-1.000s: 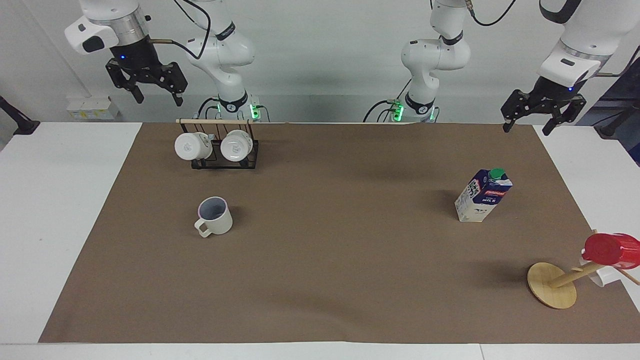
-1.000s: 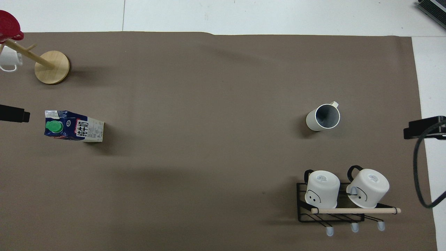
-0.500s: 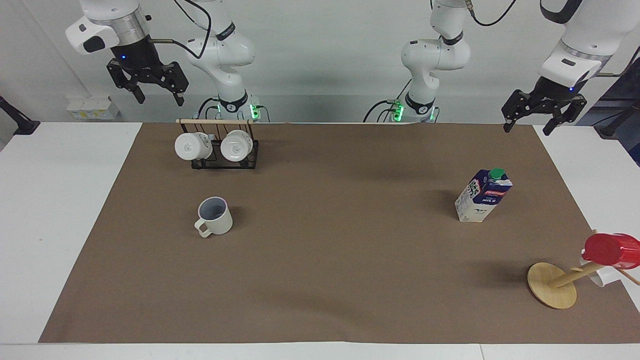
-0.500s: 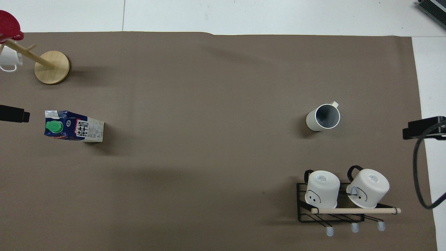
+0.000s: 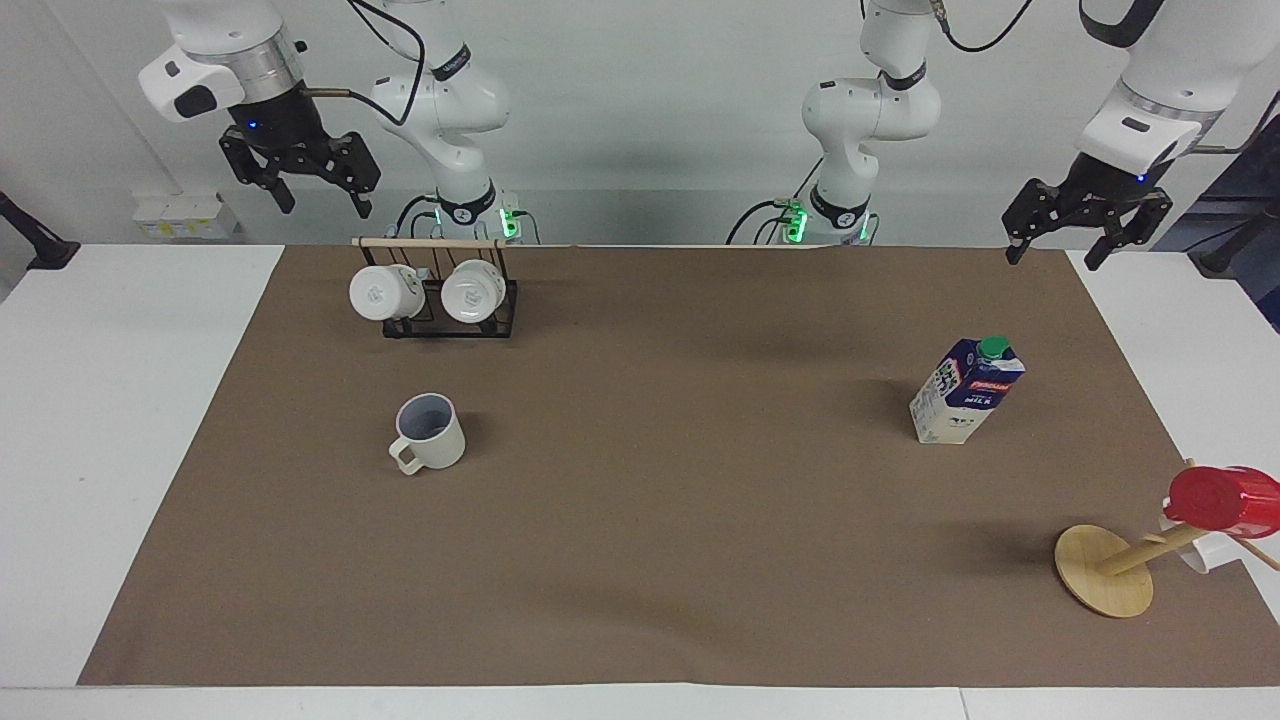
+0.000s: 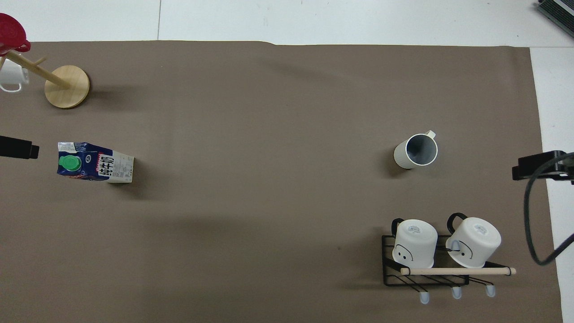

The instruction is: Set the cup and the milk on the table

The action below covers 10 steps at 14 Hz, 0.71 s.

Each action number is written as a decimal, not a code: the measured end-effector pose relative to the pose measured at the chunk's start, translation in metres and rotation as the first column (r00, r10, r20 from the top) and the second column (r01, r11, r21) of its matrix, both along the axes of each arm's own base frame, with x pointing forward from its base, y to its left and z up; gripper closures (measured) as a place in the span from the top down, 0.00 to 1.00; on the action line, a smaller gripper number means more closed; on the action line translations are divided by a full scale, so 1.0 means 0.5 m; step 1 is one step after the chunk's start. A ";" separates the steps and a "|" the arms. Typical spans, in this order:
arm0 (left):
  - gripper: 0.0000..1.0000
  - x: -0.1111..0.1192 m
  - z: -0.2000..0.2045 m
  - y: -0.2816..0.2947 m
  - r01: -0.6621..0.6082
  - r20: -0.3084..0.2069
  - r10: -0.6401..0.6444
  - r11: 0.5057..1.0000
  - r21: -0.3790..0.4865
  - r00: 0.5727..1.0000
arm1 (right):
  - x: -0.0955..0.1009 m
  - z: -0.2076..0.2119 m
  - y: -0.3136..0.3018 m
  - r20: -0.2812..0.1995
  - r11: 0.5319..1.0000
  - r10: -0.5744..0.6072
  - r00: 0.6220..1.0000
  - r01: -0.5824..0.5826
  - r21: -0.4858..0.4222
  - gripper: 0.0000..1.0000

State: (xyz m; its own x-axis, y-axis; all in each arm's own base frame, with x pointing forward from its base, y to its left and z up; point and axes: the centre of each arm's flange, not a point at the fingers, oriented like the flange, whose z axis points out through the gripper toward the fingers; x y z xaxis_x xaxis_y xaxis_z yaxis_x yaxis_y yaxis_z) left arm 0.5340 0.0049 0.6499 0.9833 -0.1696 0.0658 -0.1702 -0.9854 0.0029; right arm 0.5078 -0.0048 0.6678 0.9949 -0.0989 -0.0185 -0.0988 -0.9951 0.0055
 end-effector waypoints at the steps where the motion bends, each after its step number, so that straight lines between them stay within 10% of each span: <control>1: 1.00 0.000 0.000 0.000 0.000 -0.002 0.000 1.000 0.000 1.000 | 0.010 -0.012 0.002 0.021 1.000 0.002 1.000 -0.002 0.000 1.00; 10: 1.00 -0.001 -0.001 -0.003 0.003 -0.003 -0.003 1.000 0.000 1.000 | 0.126 -0.222 0.094 0.040 1.000 0.022 0.999 -0.022 -0.004 1.00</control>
State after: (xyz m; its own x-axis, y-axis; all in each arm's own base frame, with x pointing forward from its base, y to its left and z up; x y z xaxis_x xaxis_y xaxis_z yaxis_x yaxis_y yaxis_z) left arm 0.5337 0.0034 0.6496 0.9831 -0.1723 0.0626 -0.1729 -0.9849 0.0033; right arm 0.5710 0.0424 0.5569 0.9968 -0.0770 0.0215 -0.0771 -0.9970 0.0053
